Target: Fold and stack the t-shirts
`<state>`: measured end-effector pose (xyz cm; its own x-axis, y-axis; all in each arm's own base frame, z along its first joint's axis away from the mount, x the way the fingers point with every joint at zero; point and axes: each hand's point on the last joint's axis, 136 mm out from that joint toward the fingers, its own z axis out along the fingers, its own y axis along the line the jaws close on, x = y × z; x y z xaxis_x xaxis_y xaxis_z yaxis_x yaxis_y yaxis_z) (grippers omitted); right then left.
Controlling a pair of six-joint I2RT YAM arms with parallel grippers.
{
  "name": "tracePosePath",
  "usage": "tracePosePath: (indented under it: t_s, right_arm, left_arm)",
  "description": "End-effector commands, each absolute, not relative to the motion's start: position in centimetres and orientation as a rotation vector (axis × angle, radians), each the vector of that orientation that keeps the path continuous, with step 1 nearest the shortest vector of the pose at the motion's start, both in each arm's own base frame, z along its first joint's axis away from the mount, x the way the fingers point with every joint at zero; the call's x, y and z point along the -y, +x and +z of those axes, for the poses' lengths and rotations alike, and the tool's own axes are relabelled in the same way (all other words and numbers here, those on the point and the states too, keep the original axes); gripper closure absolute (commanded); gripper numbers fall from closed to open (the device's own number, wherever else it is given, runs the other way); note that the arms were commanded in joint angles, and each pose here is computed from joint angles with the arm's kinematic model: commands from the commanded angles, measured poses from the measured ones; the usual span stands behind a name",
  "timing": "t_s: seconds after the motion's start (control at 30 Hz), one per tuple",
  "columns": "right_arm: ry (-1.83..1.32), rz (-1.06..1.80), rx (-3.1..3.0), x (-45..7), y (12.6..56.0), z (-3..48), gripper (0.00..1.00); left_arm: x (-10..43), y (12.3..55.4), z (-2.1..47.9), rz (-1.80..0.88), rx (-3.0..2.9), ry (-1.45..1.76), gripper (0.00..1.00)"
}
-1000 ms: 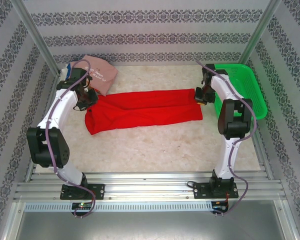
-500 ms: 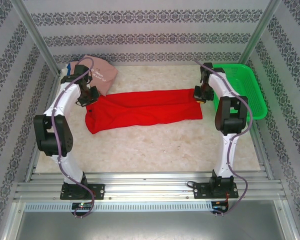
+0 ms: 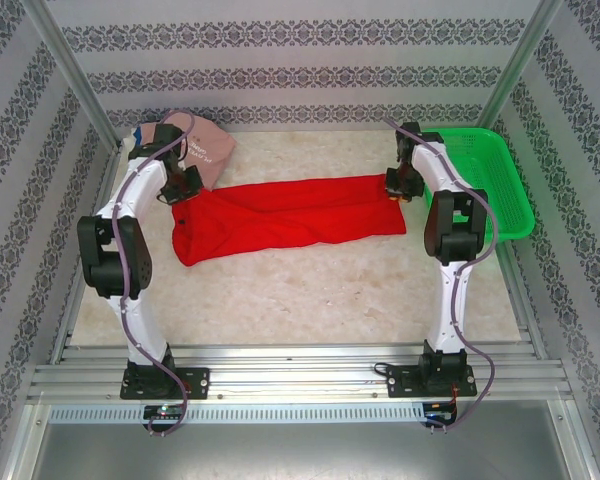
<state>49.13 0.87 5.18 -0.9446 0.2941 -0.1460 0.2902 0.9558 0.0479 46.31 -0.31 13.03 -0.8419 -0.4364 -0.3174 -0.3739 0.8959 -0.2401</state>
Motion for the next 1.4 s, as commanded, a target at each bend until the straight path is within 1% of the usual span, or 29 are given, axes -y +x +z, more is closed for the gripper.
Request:
tracePosePath:
  t_s: [0.0, 0.03, 0.07, 0.1, 0.13, 0.17, 0.27, 0.33, 0.37, 0.47, 0.53, 0.6, 0.67, 0.73, 0.8, 1.0, 1.1, 1.2, 1.37]
  right_arm:
    - [0.421, 0.018, -2.936, -1.0, 49.8, 6.0, 0.56]
    - [0.42, 0.028, -2.93, -1.2, 49.9, 6.4, 0.52]
    - [0.416, 0.037, -2.919, -1.4, 49.9, 6.9, 0.48]
    - [0.409, 0.041, -2.904, -1.5, 49.8, 7.6, 0.44]
    - [0.403, 0.052, -2.887, -1.7, 49.7, 8.4, 0.43]
    - [0.395, 0.059, -2.87, -1.7, 49.4, 9.3, 0.41]
    - [0.369, 0.075, -2.835, -1.9, 47.6, 11.7, 0.33]
    - [0.367, 0.103, -2.838, -1.9, 45.7, 12.5, 0.31]
    - [0.371, 0.133, -2.851, -2.1, 44.7, 12.4, 0.3]
    - [0.379, 0.179, -2.895, -2.6, 41.5, 11.8, 0.3]
    - [0.404, 0.214, -2.918, -2.9, 39.7, 10.8, 0.3]
    - [0.434, 0.247, -2.942, -3.1, 38.3, 9.5, 0.3]
    - [0.457, 0.273, -2.966, -3.5, 37.5, 8.3, 0.32]
    - [0.468, 0.29, -2.979, -3.7, 37.4, 7.5, 0.33]
    - [0.488, 0.299, -2.985, -3.7, 37.6, 6.8, 0.34]
    - [0.511, 0.299, -2.987, -3.2, 38.0, 5.6, 0.37]
    - [0.512, 0.302, -2.989, -3.0, 38.2, 5.0, 0.37]
    - [0.523, 0.3, -2.989, -2.7, 38.5, 4.7, 0.38]
    - [0.527, 0.313, -2.985, -2.7, 39.0, 4.3, 0.39]
  left_arm:
    - [-0.3, 48.4, 14.9, -0.281, -2.614, -0.581, 0.67]
    - [-0.3, 48.4, 15.1, -0.282, -2.615, -0.588, 0.52]
    - [-0.4, 48.3, 15.3, -0.271, -2.615, -0.6, 0.38]
    - [-0.6, 48.1, 15.9, -0.262, -2.608, -0.609, 0.21]
    - [-0.7, 47.7, 16.7, -0.255, -2.593, -0.623, 0.08]
    - [-0.9, 47.2, 18.0, -0.248, -2.568, -0.637, 0.0]
    - [-0.9, 44.1, 21.5, -0.276, -2.504, -0.713, 0.0]
    - [0.3, 41.2, 21.7, -0.366, -2.519, -0.775, 0.0]
    - [0.5, 39.1, 21.3, -0.365, -2.545, -0.82, 0.0]
    - [1.1, 33.3, 19.1, -0.382, -2.596, -0.95, 0.0]
    - [1.6, 29.5, 17.2, -0.387, -2.647, -1.024, 0.03]
    - [2.1, 26.2, 14.9, -0.381, -2.694, -1.071, 0.07]
    - [2.4, 24.6, 12.9, -0.405, -2.698, -1.113, 0.13]
    - [2.6, 24.8, 11.6, -0.436, -2.662, -1.128, 0.18]
    - [2.8, 26.1, 10.8, -0.48, -2.612, -1.129, 0.21]
    - [2.0, 30.0, 9.9, -0.47, -2.523, -1.08, 0.24]
    - [1.9, 31.7, 9.0, -0.468, -2.513, -1.061, 0.27]
    - [1.1, 32.2, 7.6, -0.388, -2.566, -1.062, 0.31]
    - [-1.0, 33.2, 6.6, -0.296, -2.56, -1.082, 0.38]
